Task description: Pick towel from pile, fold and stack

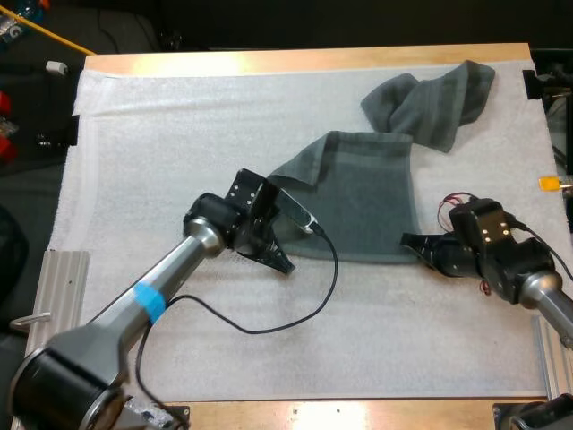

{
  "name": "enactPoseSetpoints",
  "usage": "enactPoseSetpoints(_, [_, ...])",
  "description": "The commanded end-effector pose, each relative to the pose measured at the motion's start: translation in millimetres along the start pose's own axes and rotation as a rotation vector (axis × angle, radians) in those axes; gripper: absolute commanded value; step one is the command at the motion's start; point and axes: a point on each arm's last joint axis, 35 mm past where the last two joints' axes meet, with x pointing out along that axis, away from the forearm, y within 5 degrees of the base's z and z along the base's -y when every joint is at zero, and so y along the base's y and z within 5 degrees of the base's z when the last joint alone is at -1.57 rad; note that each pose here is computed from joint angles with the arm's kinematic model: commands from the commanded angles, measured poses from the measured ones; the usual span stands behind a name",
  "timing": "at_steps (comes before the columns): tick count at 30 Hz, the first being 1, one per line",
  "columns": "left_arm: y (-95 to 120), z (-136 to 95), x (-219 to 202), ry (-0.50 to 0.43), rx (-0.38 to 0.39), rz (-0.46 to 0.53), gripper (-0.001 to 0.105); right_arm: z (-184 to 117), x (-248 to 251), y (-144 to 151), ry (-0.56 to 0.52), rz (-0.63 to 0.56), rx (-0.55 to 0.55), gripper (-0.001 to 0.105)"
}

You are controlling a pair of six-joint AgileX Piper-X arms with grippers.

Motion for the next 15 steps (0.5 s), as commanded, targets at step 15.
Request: enactPoseSetpoints(15, [-7.6, -38.9, -115.5, -0.194, -0.040, -0.061, 0.001, -2.7, -102.2, 14.4, -0.109, 0.044, -0.097, 0.000])
